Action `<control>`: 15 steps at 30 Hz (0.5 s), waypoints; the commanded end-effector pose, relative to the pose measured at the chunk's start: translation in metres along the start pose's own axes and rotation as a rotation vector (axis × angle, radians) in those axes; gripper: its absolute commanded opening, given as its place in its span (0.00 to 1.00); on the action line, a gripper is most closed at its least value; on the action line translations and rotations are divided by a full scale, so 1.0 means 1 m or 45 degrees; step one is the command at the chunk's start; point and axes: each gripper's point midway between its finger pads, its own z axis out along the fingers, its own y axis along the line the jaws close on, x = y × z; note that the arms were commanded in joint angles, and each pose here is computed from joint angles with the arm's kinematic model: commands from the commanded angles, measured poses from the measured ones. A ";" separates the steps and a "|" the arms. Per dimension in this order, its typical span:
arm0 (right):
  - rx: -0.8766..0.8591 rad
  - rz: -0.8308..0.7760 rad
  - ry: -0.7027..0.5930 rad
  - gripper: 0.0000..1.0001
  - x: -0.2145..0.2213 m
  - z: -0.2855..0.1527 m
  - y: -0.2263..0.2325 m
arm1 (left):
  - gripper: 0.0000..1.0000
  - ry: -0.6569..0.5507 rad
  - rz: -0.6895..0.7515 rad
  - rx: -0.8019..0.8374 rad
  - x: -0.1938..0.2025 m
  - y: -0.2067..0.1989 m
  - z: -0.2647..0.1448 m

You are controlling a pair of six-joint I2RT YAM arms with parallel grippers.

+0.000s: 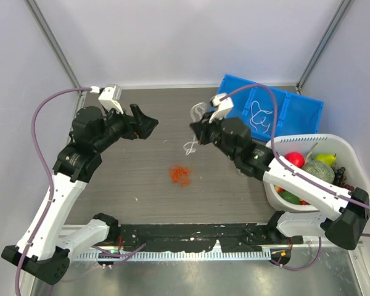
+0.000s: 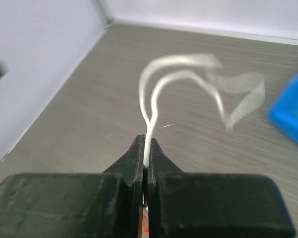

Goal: Untangle the cables

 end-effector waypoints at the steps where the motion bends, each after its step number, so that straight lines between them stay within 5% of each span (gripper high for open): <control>1: 0.393 0.130 -0.085 0.01 -0.048 -0.010 -0.096 | 0.86 -0.062 0.046 -0.159 0.001 0.030 0.009; 8: 0.774 0.143 -0.122 0.01 -0.090 -0.028 -0.211 | 0.88 0.008 0.056 -0.239 0.033 0.057 0.030; 15: 1.129 0.053 -0.030 0.01 -0.082 -0.035 -0.316 | 0.78 0.221 0.029 -0.265 0.074 0.074 0.048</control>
